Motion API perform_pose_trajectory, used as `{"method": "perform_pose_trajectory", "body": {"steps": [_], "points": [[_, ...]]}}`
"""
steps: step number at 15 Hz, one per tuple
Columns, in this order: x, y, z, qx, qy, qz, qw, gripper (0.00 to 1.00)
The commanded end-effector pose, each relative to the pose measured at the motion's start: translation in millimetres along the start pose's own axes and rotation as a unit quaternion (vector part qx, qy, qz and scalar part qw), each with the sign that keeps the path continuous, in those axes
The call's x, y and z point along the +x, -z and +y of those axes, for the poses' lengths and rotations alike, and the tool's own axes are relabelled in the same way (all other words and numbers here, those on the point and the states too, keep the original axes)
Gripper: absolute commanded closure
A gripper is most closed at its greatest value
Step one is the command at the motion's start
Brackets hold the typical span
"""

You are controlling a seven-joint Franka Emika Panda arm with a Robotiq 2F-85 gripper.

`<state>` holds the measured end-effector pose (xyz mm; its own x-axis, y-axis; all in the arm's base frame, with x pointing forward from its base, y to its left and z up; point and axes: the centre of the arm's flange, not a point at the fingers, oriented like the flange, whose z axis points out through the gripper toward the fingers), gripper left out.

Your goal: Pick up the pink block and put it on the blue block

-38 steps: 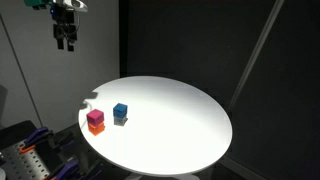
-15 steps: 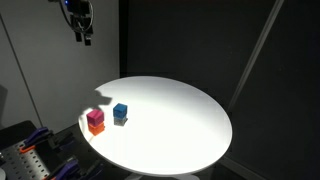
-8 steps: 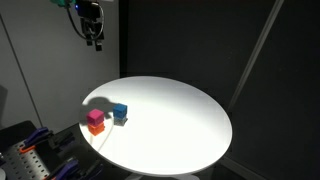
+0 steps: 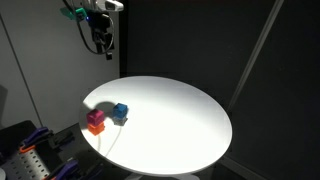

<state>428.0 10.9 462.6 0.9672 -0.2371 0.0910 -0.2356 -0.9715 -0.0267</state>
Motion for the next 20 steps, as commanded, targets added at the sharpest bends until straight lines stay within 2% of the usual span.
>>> {"method": "perform_pose_trajectory", "body": {"steps": [1,7,16,20], "points": [[0.1,-0.8,-0.3,0.000,0.000,-0.001,1.0000,0.00],[-4.9,-7.7,3.1,-0.003,0.010,0.005,0.9999,0.00],[-15.0,-74.4,20.9,-0.030,0.028,-0.023,0.9989,0.00],[-22.6,-101.8,22.6,-0.028,0.051,-0.039,0.9975,0.00]]}}
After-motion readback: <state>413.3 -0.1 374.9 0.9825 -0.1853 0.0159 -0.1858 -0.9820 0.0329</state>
